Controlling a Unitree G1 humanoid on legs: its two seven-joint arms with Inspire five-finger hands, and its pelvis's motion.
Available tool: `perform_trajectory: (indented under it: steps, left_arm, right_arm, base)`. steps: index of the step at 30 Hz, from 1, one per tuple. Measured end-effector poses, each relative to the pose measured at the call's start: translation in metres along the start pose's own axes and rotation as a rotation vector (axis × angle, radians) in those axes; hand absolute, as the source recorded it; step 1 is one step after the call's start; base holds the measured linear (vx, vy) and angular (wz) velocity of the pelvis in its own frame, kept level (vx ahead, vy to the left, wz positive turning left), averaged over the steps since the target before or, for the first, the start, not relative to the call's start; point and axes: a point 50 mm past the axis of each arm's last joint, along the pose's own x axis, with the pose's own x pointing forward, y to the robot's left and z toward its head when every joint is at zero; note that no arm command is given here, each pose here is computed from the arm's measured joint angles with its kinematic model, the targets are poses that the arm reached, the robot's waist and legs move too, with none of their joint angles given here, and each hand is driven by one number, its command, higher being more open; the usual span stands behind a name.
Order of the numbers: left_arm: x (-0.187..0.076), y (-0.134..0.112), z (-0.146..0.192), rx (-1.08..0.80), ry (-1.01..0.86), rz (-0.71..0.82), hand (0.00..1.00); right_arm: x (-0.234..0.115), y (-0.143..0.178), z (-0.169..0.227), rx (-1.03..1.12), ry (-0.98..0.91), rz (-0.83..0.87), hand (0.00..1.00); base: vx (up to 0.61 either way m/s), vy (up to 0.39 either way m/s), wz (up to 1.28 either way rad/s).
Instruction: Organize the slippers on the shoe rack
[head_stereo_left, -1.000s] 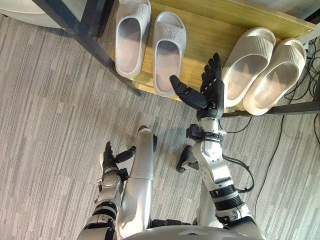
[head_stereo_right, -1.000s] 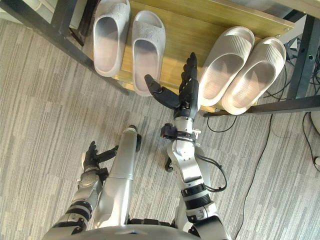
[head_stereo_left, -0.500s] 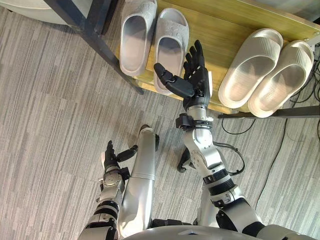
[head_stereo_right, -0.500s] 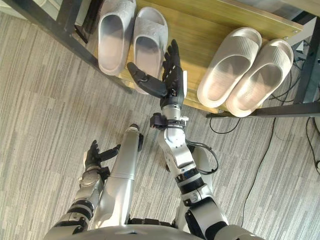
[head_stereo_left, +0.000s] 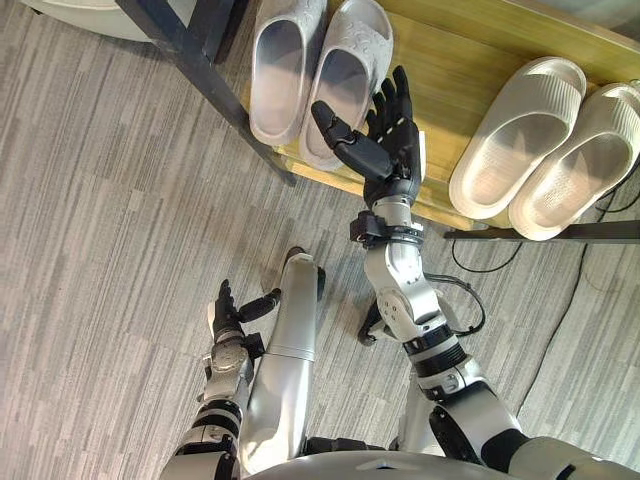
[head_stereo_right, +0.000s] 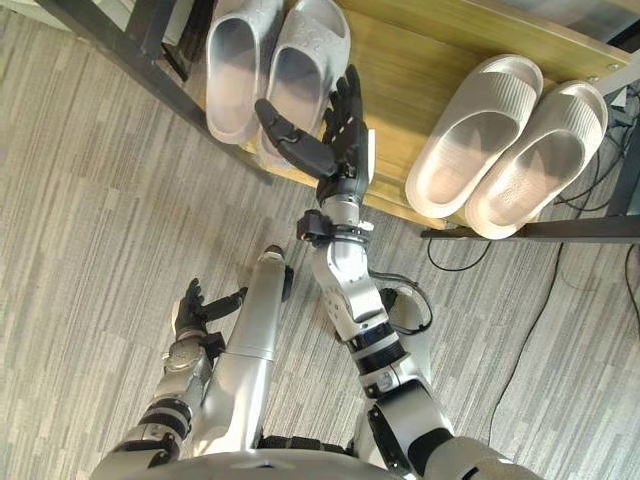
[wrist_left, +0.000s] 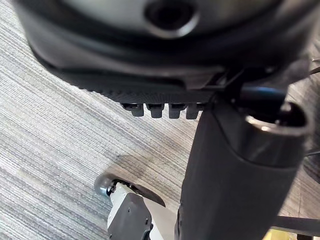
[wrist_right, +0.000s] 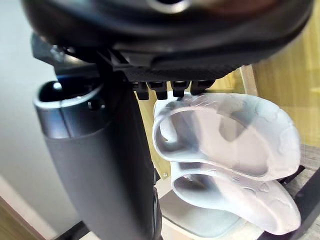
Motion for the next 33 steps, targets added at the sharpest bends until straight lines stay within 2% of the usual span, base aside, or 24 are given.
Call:
perform_trajectory:
  steps: [12, 22, 33]
  left_arm:
    - [-0.001, -0.01, 0.0, -0.014, 0.003, -0.022, 1.0]
    - [-0.002, -0.008, -0.002, -0.03, 0.012, -0.011, 1.0]
    - [-0.001, -0.002, -0.003, -0.053, 0.022, 0.022, 1.0]
  right_arm:
    - [0.012, 0.0, 0.003, -0.049, 0.002, 0.01, 1.0]
    - [-0.014, -0.028, -0.009, -0.14, 0.039, -0.085, 1.0]
    - [-0.031, -0.032, -0.01, -0.276, 0.001, -0.177, 1.0]
  base:
    - [0.01, -0.013, 0.03]
    - [0.0, 0.018, -0.04]
    - [0.03, 0.022, -0.03]
